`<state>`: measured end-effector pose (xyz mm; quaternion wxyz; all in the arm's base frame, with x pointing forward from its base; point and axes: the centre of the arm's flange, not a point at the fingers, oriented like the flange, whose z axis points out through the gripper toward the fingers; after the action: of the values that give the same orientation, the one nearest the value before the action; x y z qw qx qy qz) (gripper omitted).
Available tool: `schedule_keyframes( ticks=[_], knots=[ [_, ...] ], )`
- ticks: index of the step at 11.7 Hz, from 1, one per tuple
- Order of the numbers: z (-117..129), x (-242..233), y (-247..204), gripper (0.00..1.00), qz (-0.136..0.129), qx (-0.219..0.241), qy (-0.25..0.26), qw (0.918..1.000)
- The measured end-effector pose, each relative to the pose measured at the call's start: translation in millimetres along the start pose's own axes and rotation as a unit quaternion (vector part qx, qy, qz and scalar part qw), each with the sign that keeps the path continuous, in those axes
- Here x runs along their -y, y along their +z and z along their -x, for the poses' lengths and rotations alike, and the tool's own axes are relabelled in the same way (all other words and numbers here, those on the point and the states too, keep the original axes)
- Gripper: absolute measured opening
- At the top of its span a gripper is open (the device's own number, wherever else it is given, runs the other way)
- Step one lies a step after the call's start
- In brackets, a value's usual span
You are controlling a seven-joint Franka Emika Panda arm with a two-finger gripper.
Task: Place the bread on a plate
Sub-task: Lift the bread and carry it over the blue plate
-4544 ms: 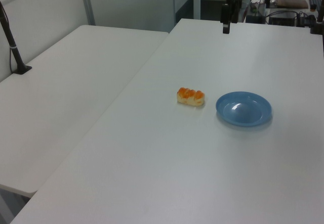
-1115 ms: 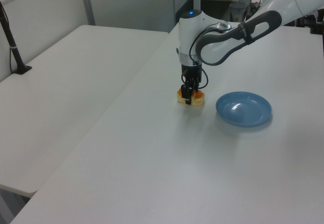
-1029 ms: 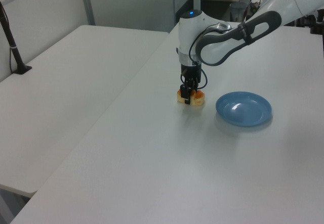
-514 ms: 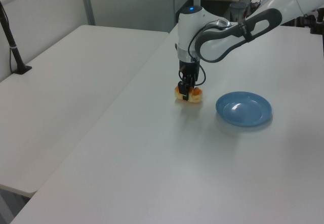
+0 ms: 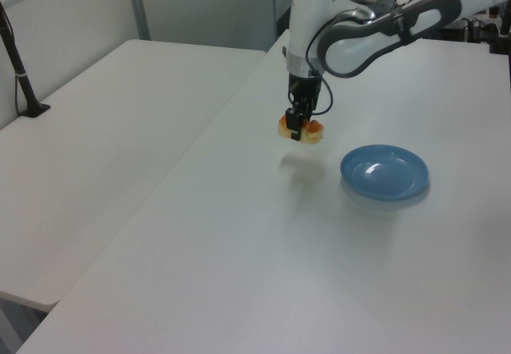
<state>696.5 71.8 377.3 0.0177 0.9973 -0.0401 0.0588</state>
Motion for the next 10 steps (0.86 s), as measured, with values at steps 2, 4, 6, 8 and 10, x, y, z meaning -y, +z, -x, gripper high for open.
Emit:
schedule_keyframes(
  ticks=[2,4,6,8,10],
  knots=[
    [25,-12,-26,0.54,-0.002,0.002,-0.008,1.0000],
    [55,-24,-45,0.54,-0.005,0.007,-0.022,0.9997],
    [91,-31,-49,0.54,-0.006,0.024,-0.050,0.9984],
    [129,-35,-38,0.54,-0.007,0.049,-0.073,0.9961],
    [155,-35,-19,0.54,-0.009,0.054,-0.082,0.9952]
  ],
)
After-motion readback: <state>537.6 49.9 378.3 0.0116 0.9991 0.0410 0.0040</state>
